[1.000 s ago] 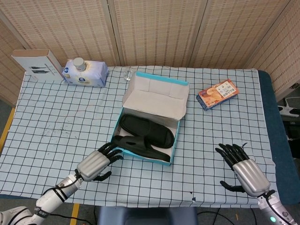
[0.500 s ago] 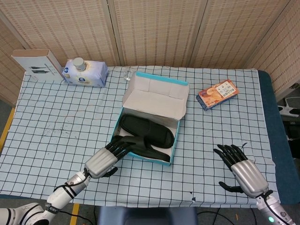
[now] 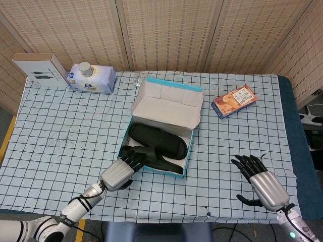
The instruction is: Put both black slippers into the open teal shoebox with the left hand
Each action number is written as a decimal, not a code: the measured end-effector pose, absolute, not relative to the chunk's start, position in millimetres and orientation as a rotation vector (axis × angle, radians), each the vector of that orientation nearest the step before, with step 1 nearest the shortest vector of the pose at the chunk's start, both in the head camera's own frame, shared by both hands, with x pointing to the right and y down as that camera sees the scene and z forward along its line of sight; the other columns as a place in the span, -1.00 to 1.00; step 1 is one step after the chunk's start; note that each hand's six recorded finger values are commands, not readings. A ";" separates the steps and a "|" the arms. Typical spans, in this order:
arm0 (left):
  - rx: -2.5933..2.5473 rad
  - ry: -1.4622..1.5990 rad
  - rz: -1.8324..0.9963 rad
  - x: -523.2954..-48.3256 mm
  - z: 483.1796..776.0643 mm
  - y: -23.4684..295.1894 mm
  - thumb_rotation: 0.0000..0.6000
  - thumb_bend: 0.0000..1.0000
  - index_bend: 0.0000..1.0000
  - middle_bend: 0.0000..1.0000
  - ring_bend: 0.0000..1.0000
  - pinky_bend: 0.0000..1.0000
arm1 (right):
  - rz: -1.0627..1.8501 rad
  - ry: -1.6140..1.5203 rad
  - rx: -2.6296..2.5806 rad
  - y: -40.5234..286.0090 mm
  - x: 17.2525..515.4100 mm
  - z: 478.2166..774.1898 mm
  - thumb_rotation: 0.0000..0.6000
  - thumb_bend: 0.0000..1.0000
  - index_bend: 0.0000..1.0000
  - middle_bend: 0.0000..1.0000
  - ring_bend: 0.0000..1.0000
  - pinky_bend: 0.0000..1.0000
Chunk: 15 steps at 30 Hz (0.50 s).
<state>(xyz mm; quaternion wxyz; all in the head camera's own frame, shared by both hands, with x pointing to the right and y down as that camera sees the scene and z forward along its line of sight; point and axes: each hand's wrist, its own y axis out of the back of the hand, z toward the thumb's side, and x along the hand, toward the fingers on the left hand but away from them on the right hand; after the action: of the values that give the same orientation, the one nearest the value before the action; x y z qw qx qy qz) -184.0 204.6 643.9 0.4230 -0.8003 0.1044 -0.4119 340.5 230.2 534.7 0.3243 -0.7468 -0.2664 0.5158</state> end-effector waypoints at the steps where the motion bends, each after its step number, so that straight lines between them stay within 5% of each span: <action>1: -2.007 0.258 -1.031 -183.1 644.4 205.2 1.00 -0.17 -1.00 -1.00 -1.00 -1.00 | 1.353 -0.699 -1.959 230.2 340.5 535.1 0.74 -0.69 -1.00 -1.00 -1.00 -1.00; 15: -2.073 0.179 -1.081 -181.4 666.7 213.4 1.00 -0.18 -1.00 -1.00 -1.00 -1.00 | 1.361 -0.699 -1.958 229.5 342.3 537.5 0.75 -0.69 -1.00 -1.00 -1.00 -1.00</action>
<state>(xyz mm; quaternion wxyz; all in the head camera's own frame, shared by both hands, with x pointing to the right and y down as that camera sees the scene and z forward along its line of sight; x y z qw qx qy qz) -181.4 213.4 666.7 0.3879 -0.8149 0.0704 -0.4248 342.3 229.5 537.5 0.3225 -0.7458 -0.2663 0.5185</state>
